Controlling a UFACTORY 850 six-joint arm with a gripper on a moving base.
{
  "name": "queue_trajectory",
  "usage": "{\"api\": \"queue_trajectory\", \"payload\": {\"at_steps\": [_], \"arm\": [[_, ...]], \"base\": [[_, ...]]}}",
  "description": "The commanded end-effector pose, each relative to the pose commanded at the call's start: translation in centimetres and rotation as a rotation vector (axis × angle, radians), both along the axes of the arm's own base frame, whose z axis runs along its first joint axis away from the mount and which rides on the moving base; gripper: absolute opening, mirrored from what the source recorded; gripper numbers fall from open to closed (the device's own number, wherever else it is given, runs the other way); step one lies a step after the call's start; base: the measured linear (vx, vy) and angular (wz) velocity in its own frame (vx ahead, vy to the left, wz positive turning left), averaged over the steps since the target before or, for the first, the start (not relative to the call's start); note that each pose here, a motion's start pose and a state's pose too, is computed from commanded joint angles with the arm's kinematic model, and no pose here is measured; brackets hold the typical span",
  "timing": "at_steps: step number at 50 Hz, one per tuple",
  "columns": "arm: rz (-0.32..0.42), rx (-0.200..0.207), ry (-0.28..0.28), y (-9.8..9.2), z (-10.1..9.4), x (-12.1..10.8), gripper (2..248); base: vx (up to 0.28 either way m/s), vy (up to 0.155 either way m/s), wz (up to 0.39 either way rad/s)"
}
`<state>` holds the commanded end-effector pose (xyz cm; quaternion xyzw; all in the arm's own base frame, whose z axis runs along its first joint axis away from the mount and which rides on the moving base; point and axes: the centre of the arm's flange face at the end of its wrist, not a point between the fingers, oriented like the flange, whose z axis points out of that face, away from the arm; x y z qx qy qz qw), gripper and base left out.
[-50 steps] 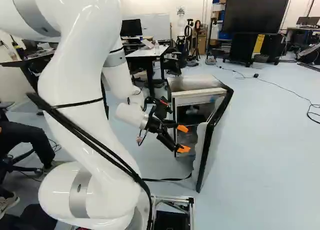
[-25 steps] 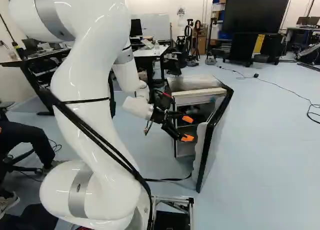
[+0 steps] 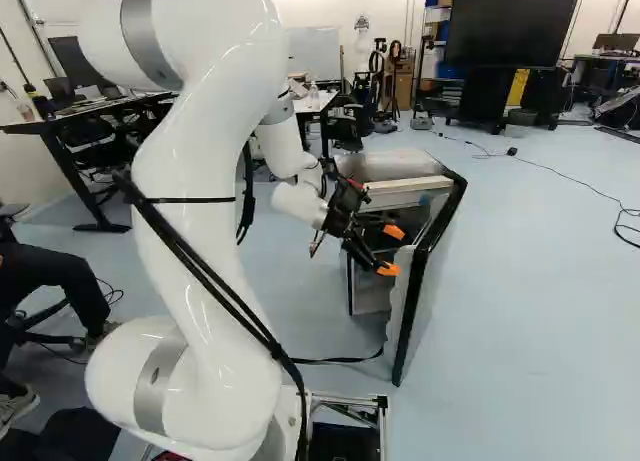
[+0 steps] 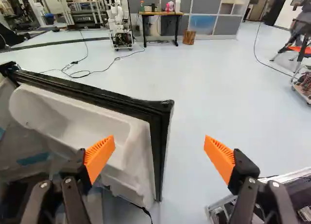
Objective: Open the fridge door
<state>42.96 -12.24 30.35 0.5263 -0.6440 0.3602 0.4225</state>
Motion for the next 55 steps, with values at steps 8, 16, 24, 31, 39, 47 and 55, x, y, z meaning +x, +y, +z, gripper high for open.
{"api": "queue_trajectory", "payload": {"at_steps": [8, 16, 24, 31, 39, 47, 55], "arm": [[-0.040, -0.002, -0.016, -1.9, 0.1, 0.7, 247], [-0.078, -0.004, -0.031, -3.7, 0.1, 1.4, 247], [-0.115, -0.007, -0.048, -5.6, 0.2, 2.0, 247], [-0.147, -0.010, -0.062, -7.3, 0.2, 2.5, 247], [-0.181, -0.014, -0.078, -9.2, 0.3, 3.0, 247], [-0.214, -0.019, -0.095, -11.1, 0.4, 3.5, 247], [-0.246, -0.024, -0.112, -13.0, 0.4, 4.0, 247]], "base": [[0.000, 0.000, 0.000], [0.000, 0.000, 0.000], [0.000, 0.000, 0.000], [0.000, 0.000, 0.000], [0.000, 0.000, 0.000], [0.000, 0.000, 0.000], [0.000, 0.000, 0.000]]}}
